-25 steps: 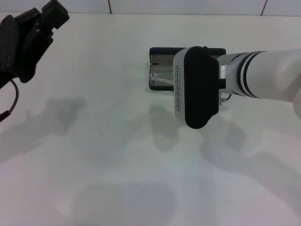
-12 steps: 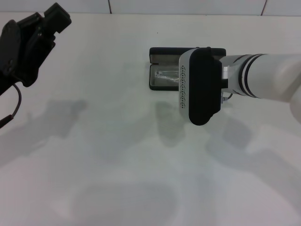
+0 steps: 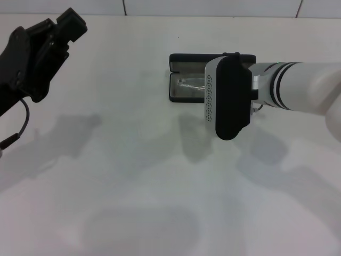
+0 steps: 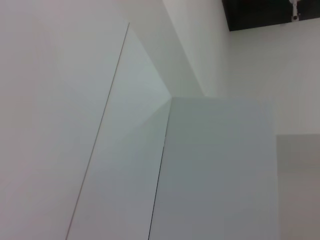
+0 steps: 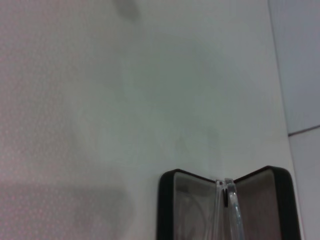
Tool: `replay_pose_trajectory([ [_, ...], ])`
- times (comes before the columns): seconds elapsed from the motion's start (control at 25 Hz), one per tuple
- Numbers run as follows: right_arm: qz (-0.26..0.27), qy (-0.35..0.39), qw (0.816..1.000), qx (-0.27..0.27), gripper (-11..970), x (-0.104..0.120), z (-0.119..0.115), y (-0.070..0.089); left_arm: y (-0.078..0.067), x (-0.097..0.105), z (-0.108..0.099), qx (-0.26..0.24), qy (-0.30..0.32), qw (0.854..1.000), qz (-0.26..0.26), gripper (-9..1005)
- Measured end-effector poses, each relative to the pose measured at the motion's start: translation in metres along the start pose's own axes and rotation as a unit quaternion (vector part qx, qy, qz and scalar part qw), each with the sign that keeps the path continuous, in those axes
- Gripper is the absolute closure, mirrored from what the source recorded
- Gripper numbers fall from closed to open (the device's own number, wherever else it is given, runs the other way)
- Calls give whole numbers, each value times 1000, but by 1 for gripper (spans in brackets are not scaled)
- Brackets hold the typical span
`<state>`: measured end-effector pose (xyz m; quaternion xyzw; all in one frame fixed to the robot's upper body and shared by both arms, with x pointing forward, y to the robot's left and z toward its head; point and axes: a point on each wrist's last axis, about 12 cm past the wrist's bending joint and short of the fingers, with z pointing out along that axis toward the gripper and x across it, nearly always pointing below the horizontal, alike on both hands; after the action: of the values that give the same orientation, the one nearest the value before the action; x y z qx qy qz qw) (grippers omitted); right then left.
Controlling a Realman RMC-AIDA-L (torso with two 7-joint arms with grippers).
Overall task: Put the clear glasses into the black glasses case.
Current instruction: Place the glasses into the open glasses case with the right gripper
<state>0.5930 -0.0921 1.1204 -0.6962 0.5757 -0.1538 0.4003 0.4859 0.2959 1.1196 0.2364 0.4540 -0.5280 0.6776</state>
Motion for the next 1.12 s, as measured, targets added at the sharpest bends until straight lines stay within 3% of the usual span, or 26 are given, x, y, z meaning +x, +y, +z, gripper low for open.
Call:
replay_pose_trajectory([
  [1.12,-24,-4,1000,6,862,3,13,1,0,1,2,2,-2,1000,-1,931],
])
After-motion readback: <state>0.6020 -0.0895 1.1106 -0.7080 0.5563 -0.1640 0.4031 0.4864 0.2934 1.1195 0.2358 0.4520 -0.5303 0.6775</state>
